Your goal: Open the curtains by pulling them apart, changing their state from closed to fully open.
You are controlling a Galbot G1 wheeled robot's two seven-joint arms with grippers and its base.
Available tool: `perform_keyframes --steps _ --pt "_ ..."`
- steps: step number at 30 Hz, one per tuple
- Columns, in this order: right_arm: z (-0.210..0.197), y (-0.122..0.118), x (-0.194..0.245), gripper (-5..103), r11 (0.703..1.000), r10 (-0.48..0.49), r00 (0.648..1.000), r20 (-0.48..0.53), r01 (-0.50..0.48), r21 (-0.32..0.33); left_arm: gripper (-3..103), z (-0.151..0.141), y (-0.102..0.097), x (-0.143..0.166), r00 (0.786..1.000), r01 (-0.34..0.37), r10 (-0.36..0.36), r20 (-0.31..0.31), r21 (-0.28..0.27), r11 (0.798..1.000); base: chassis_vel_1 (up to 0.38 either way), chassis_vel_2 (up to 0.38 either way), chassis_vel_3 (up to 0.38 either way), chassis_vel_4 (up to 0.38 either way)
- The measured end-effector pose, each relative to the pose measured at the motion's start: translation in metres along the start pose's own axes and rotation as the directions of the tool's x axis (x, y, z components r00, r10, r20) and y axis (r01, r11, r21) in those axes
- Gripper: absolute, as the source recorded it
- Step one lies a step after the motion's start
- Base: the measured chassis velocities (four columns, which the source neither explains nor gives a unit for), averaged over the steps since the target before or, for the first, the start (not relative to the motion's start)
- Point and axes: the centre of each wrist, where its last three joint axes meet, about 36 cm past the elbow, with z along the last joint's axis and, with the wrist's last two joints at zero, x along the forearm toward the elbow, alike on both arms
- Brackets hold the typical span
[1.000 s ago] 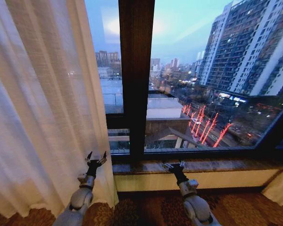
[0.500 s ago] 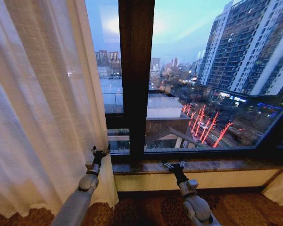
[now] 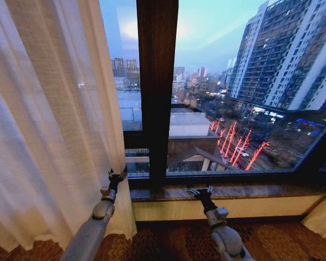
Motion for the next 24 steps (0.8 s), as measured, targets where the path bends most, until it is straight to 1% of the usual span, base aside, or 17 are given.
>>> perform_keyframes --steps 1,5,6,8,9,10,11,14,15,16,17,18,19,21,24 --pt "0.0 0.0 0.0 100 1.0 0.0 1.0 0.0 0.0 0.0 70 0.0 0.0 0.0 1.0 0.0 0.0 0.0 0.0 1.0 0.0 0.0 0.0 0.0" --pt "0.0 0.0 0.0 100 1.0 0.0 1.0 0.0 0.0 0.0 48 0.001 0.001 0.0 1.0 0.008 -0.008 0.0 0.005 1.0 0.0 0.0 0.0 0.0" --pt "0.0 0.0 0.0 100 1.0 0.0 1.0 0.0 0.0 0.0 48 0.001 0.001 0.0 1.0 0.008 -0.008 0.0 0.005 1.0 0.0 0.0 0.0 0.0" --pt "0.0 0.0 0.0 100 1.0 0.0 1.0 0.0 0.0 0.0 37 0.001 0.002 0.0 1.0 0.013 -0.013 0.003 0.007 1.0 0.0 0.0 0.0 0.0" --pt "0.0 0.0 0.0 100 1.0 0.0 1.0 0.0 0.0 0.0 37 0.001 0.003 0.0 1.0 0.016 -0.016 0.005 0.007 1.0 0.0 0.0 0.0 0.0" --pt "0.0 0.0 0.0 100 1.0 0.0 1.0 0.0 0.0 0.0 32 0.001 0.004 0.001 1.0 0.024 -0.024 0.007 0.008 1.0 0.0 0.0 0.0 0.0" --pt "0.0 0.0 0.0 100 1.0 0.0 1.0 0.0 0.0 0.0 32 0.001 0.004 0.001 1.0 0.024 -0.024 0.007 0.008 1.0 0.0 0.0 0.0 0.0" --pt "0.0 0.0 0.0 100 1.0 0.0 1.0 0.0 0.0 0.0 16 -0.006 0.008 0.007 0.998 0.065 -0.066 0.024 0.022 0.998 0.0 0.0 0.0 0.0" --pt "0.0 0.0 0.0 100 1.0 0.0 1.0 0.0 0.0 0.0 16 -0.009 0.008 0.011 0.996 0.084 -0.085 0.026 0.033 0.996 0.0 0.0 0.0 0.0" --pt "0.0 0.0 0.0 100 1.0 0.0 1.0 0.0 0.0 0.0 16 -0.009 0.008 0.011 0.996 0.084 -0.085 0.026 0.033 0.996 0.0 0.0 0.0 0.0" --pt "0.0 0.0 0.0 100 1.0 0.0 1.0 0.0 0.0 0.0 10 -0.012 0.008 0.015 0.995 0.095 -0.096 0.026 0.039 0.995 0.0 0.0 0.0 0.0" --pt "0.0 0.0 0.0 100 1.0 0.0 1.0 0.0 0.0 0.0 5 -0.016 0.009 0.025 0.993 0.113 -0.115 0.027 0.047 0.992 0.0 0.0 0.0 0.0" --pt "0.0 0.0 0.0 100 1.0 0.0 1.0 0.0 0.0 0.0 2 -0.018 0.009 0.03 0.992 0.119 -0.12 0.029 0.047 0.992 0.0 0.0 0.0 0.0" --pt "0.0 0.0 0.0 100 1.0 0.0 1.0 0.0 0.0 0.0 1 -0.019 0.009 0.033 0.992 0.122 -0.124 0.03 0.046 0.991 0.0 0.0 0.0 0.0" --pt "0.0 0.0 0.0 100 1.0 0.0 1.0 0.0 0.0 0.0 0 -0.024 0.008 0.046 0.99 0.138 -0.139 0.027 0.041 0.99 0.0 0.0 0.0 0.0"
